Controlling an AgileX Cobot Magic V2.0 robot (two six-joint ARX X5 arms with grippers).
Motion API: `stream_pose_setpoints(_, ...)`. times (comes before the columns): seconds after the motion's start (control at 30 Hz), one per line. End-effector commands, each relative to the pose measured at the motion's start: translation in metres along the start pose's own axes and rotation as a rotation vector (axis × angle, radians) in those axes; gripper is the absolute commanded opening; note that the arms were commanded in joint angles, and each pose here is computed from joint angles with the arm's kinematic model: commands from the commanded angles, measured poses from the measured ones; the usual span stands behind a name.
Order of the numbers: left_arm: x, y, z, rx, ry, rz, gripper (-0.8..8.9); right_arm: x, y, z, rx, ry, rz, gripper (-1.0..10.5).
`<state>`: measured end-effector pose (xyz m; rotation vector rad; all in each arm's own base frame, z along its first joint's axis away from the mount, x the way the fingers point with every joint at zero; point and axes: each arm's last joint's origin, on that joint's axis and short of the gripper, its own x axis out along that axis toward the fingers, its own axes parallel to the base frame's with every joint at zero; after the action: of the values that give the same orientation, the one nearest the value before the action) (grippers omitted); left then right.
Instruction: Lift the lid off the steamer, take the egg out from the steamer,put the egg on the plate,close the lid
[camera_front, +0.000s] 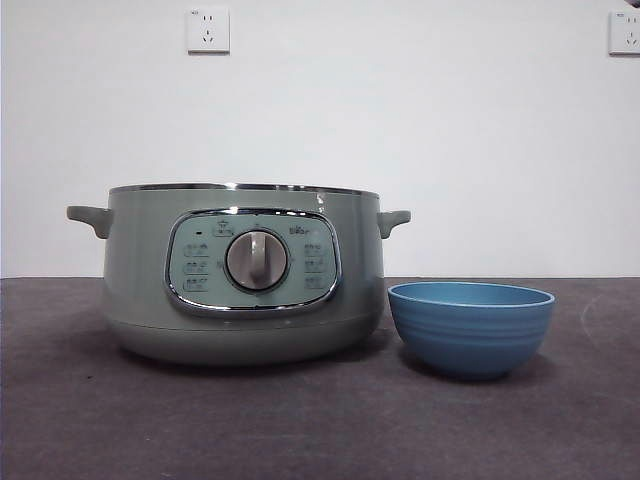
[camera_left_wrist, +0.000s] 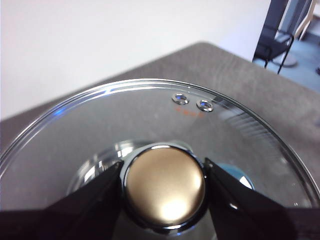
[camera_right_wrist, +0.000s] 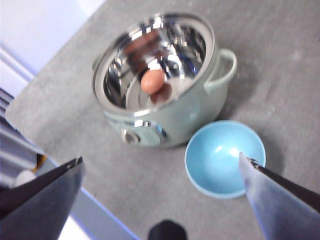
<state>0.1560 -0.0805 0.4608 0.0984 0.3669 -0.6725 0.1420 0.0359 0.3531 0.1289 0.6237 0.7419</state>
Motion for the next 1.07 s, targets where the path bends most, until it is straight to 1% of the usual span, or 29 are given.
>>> stream_pose_setpoints(0.03, -0.019, -0.004, 0.001, 0.021, -0.025, 0.013, -0.08, 0.005, -0.002, 0.008, 0.028, -0.031, 0.010, 5.7)
stream_pose_setpoints(0.13, -0.034, -0.007, -0.006, 0.017, 0.004, 0.058, -0.08, 0.018, -0.005, 0.015, 0.035, -0.034, 0.036, 5.7)
stream_pose_setpoints(0.3, -0.061, -0.011, -0.014, 0.015, -0.013, 0.129, -0.08, 0.054, -0.008, 0.026, 0.041, -0.003, 0.101, 5.7)
stream_pose_setpoints(0.4, -0.076, -0.014, -0.020, 0.012, -0.014, 0.161, -0.08, 0.079, -0.005, 0.035, 0.034, 0.020, 0.148, 5.7)
stream_pose_setpoints(0.53, -0.093, -0.018, -0.030, 0.004, 0.003, 0.190, -0.08, 0.114, 0.007, 0.051, -0.001, 0.064, 0.127, 5.7)
stream_pose_setpoints(0.67, -0.111, -0.022, -0.039, -0.006, -0.003, 0.207, -0.08, 0.149, 0.022, 0.069, -0.034, 0.108, 0.137, 5.7)
stream_pose_setpoints(0.87, -0.137, -0.028, -0.060, -0.033, -0.003, 0.254, -0.08, 0.207, 0.045, 0.090, -0.084, 0.170, 0.064, 5.7)
stream_pose_setpoints(0.97, -0.148, -0.031, -0.068, -0.034, 0.000, 0.257, -0.08, 0.237, 0.051, 0.094, -0.102, 0.204, 0.028, 5.7)
stream_pose_setpoints(1.07, -0.161, -0.035, -0.078, -0.034, -0.001, 0.258, -0.08, 0.279, 0.049, 0.089, -0.099, 0.261, 0.008, 5.7)
